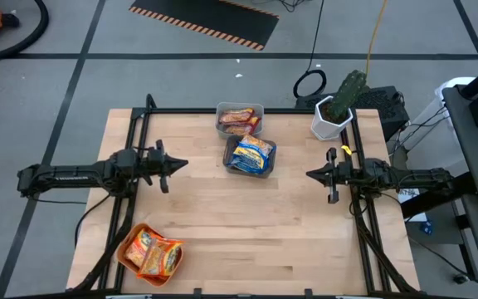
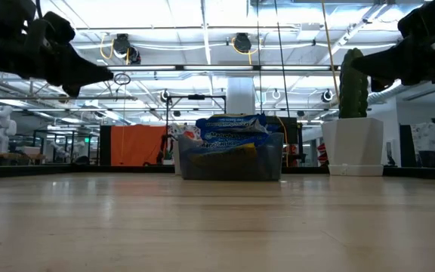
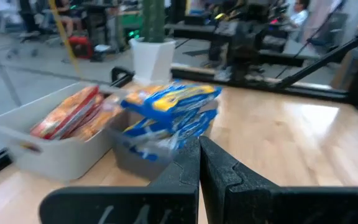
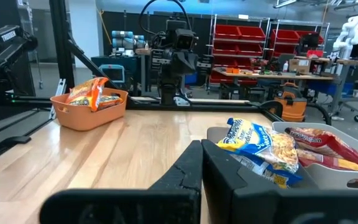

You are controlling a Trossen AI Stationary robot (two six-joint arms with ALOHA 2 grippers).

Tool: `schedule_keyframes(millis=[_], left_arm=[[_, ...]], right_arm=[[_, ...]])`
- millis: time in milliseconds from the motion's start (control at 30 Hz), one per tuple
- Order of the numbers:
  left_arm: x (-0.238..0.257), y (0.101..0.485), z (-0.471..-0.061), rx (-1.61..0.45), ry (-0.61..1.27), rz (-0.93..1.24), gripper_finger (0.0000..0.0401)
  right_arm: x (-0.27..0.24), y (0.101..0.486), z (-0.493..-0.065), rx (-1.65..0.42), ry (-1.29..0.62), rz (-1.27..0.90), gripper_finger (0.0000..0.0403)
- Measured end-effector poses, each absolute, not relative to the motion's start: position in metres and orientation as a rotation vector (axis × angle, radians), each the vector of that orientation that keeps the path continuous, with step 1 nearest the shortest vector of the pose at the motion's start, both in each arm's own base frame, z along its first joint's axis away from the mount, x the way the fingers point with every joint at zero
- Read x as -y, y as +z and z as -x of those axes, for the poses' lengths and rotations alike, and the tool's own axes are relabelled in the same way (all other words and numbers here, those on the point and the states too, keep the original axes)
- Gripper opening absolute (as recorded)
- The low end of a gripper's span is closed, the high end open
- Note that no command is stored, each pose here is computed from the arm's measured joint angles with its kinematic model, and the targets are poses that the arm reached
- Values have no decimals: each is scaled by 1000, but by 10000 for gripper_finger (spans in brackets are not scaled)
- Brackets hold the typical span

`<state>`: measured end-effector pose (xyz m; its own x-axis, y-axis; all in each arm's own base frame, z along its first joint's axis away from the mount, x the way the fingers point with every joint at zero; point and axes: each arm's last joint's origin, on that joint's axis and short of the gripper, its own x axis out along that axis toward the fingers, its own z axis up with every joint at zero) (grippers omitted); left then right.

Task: Sort Maruchan noodles
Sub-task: Return to Home Position

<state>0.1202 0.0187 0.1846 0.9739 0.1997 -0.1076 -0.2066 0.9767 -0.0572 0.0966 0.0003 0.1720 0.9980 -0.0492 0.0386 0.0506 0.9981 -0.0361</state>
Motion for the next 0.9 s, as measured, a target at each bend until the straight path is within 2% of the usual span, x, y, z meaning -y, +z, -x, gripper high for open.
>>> schedule_keyframes(millis=[300,433,900], left_arm=[[-7,184,-117,-27,66,37,1],[-3,169,-113,5,74,62,1],[-2,172,-99,57,89,-14,1]], right_arm=[[0,172,-97,37,-51,37,0],[0,172,-97,36,-51,37,0],[0,172,-97,35,-51,36,0]])
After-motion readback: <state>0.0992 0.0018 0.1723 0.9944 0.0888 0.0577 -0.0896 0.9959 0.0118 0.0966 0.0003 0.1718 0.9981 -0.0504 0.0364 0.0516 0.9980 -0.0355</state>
